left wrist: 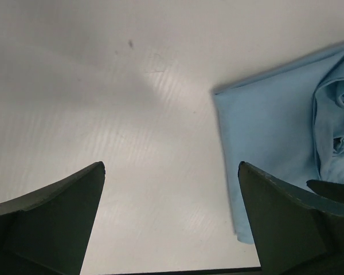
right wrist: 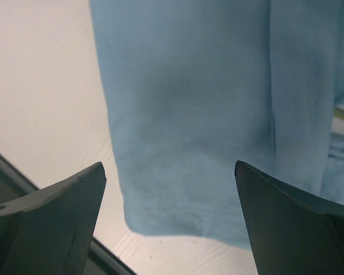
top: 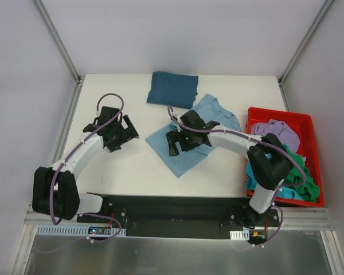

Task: Fold and stack the t-shirts
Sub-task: Fold the folded rectangular tshirt in 1/3 of the way

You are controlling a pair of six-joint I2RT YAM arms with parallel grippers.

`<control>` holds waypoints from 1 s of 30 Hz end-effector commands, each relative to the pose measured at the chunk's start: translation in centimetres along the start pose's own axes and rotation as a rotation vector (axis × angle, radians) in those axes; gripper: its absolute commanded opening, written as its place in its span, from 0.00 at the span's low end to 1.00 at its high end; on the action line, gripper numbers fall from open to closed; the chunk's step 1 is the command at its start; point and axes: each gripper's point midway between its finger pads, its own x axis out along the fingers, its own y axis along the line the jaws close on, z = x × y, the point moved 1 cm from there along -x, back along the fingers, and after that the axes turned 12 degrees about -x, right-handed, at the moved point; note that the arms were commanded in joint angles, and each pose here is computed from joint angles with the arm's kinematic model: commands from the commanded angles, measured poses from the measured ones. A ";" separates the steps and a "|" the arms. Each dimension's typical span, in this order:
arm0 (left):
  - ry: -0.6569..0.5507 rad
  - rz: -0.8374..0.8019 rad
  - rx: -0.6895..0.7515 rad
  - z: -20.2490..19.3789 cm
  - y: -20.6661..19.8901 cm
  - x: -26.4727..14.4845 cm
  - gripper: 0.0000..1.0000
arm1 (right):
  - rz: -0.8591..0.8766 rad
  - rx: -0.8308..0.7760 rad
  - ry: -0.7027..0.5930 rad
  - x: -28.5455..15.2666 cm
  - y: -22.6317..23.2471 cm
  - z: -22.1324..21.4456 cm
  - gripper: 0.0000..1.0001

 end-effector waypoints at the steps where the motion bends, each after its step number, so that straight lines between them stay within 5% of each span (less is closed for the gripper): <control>1: -0.075 -0.029 -0.035 1.3 1.0 -2.0 0.99 | -0.144 0.002 0.035 1.2 -3.0 1.9 0.96; 8: -0.130 -0.029 -0.036 2.2 2.1 -2.9 0.99 | -0.322 0.130 0.053 0.9 -10.0 1.8 0.96; 17: -0.150 -0.033 -0.042 2.5 2.6 -3.3 0.99 | -0.609 0.294 -0.099 -4.4 -18.2 4.7 0.96; 25: -0.118 -0.025 -0.041 2.3 2.6 -2.7 0.99 | -0.607 0.272 -0.128 -5.3 -18.4 7.0 0.96; 30: -0.102 -0.020 -0.038 2.3 2.5 -2.4 0.99 | -0.327 0.148 -0.125 -3.4 -12.1 7.1 0.96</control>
